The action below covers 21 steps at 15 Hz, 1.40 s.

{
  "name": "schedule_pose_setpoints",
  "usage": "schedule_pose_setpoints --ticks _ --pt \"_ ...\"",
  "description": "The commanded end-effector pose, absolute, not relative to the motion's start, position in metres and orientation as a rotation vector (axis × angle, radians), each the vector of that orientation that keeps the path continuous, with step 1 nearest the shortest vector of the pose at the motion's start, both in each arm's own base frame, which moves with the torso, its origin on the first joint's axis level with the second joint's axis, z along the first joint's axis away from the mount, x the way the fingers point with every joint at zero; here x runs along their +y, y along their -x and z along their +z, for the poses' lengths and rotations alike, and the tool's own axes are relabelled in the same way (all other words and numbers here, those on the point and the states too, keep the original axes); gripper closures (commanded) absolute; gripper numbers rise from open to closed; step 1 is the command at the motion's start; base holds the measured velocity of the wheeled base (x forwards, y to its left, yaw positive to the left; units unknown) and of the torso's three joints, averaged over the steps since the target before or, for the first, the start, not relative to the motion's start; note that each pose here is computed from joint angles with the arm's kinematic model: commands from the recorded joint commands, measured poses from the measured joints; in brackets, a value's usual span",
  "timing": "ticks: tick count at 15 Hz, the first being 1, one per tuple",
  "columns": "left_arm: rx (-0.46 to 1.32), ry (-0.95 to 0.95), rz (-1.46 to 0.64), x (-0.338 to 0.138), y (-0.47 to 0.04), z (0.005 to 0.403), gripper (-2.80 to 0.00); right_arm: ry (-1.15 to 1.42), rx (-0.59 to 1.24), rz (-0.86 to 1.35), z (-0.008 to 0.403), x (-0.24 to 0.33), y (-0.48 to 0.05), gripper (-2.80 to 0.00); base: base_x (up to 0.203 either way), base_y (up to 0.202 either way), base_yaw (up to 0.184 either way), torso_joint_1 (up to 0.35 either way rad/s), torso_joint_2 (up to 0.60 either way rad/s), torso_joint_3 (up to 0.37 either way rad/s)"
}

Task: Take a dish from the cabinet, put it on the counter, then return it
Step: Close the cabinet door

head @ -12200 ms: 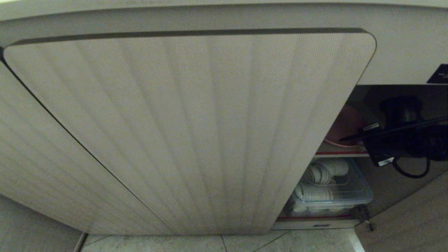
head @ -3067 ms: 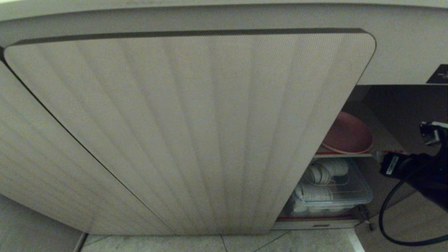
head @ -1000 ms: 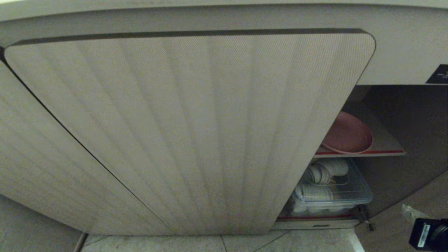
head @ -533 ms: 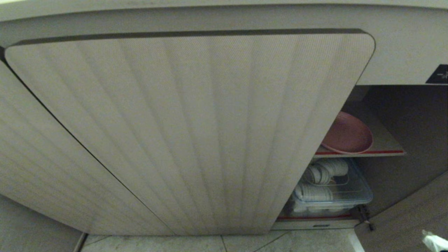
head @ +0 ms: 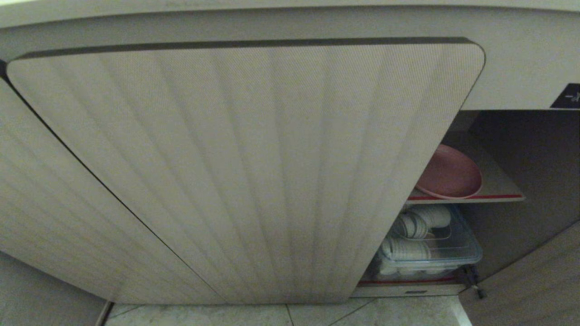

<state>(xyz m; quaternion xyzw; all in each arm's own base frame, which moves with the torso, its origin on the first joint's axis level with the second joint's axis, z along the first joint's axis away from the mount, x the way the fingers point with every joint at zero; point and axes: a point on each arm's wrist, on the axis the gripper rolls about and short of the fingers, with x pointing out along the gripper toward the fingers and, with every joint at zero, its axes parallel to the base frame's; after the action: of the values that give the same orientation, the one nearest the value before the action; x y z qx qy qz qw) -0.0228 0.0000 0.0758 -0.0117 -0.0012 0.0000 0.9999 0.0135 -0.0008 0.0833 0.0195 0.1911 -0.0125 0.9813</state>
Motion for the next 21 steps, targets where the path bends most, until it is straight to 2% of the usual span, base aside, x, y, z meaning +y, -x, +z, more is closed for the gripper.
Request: schedule_pose_setpoints --ticks 1,5,11,16,21 --pt "-0.003 0.025 0.000 0.000 0.023 0.076 0.00 -0.049 0.262 0.010 0.080 -0.001 0.001 0.00 0.000 0.000 0.000 0.000 0.00 0.000" --pt "-0.003 0.024 0.000 0.000 0.023 0.076 0.00 -0.052 0.268 0.012 0.080 -0.001 0.001 0.00 0.000 0.000 0.000 0.000 0.00 0.000" --pt "-0.003 0.024 0.000 0.000 0.023 0.076 0.00 -0.044 0.274 0.131 0.080 -0.001 0.000 0.00 0.000 0.000 0.000 0.000 0.00 0.000" --pt "-0.003 0.023 0.000 0.000 0.023 0.076 0.00 -0.062 0.265 0.001 0.080 -0.001 0.001 0.00 0.000 0.000 0.000 0.000 0.00 0.000" --pt "-0.003 0.025 0.000 0.000 0.023 0.076 0.00 -0.083 0.088 -0.066 0.079 -0.001 0.015 0.00 0.000 0.000 0.000 0.000 0.00 0.000"
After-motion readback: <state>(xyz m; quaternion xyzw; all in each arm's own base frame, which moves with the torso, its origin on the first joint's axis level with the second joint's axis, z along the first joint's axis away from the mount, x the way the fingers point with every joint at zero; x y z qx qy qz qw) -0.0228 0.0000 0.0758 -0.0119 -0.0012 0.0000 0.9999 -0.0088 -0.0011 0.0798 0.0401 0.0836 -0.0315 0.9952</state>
